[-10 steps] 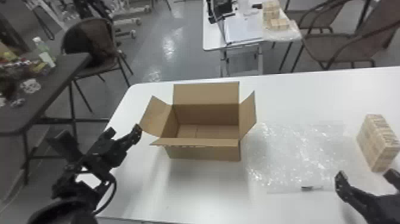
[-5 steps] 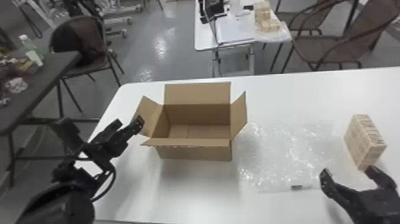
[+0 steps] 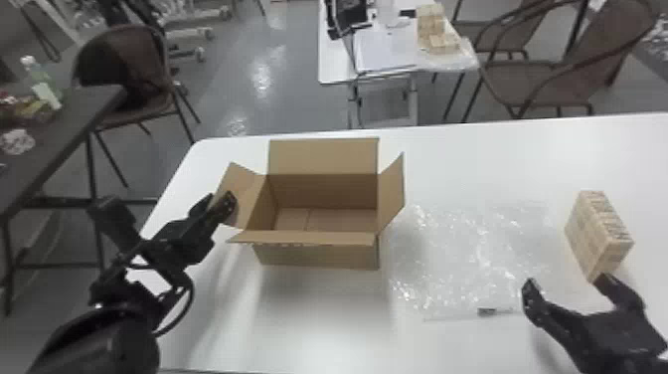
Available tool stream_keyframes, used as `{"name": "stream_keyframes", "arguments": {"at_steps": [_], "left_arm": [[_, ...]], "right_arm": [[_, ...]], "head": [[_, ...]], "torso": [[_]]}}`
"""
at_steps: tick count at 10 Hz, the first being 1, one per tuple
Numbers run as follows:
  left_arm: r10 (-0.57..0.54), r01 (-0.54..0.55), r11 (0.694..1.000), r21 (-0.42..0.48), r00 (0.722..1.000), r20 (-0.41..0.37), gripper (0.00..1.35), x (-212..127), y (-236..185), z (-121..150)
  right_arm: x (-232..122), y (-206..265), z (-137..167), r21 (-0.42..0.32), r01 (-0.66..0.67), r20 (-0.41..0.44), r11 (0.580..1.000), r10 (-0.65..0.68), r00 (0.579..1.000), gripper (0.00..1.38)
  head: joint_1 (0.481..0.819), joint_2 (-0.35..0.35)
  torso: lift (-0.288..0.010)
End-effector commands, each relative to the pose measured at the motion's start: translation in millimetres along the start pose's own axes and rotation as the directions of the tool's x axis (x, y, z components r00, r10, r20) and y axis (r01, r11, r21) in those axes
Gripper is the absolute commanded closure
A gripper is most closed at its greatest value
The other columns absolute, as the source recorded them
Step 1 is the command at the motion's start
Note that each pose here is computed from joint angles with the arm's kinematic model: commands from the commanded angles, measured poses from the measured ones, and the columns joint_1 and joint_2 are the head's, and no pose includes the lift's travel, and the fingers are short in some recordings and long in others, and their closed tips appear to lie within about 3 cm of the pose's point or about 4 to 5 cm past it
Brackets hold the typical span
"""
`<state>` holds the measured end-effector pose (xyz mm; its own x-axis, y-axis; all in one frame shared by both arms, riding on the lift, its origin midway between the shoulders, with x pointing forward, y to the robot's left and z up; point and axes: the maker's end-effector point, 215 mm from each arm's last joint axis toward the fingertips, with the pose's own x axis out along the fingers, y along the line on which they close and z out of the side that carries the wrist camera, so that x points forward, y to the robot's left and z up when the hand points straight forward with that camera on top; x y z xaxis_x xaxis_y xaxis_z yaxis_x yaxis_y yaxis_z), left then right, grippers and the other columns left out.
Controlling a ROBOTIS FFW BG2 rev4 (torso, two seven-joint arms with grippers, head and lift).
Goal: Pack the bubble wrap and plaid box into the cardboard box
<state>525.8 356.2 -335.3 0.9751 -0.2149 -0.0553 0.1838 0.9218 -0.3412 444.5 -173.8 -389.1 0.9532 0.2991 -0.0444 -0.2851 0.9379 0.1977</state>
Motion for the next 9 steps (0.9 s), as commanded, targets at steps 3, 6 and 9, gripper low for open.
{"name": "stream_keyframes", "arguments": {"at_steps": [3, 6, 9], "left_arm": [[0.003, -0.003, 1.0, -0.009, 1.0, 0.0, 1.21, 5, -3, -7], [0.002, -0.002, 1.0, 0.004, 1.0, 0.017, 1.21, 4, -6, -3], [-0.005, 0.005, 1.0, 0.0, 1.0, 0.03, 1.21, 6, -12, -1]], "right_arm": [[2, 1, 0, 0.008, -0.01, 0.002, 1.0, 0.01, 1.0, 0.09], [6, 6, 4, 0.015, -0.021, -0.002, 1.0, 0.021, 1.0, 0.09], [20, 33, 6, 0.063, -0.074, -0.065, 0.995, 0.078, 0.995, 0.09]], "head": [[0.695, 0.204], [0.695, 0.202], [0.695, 0.216]], "torso": [[-0.159], [-0.159], [-0.159]]}}
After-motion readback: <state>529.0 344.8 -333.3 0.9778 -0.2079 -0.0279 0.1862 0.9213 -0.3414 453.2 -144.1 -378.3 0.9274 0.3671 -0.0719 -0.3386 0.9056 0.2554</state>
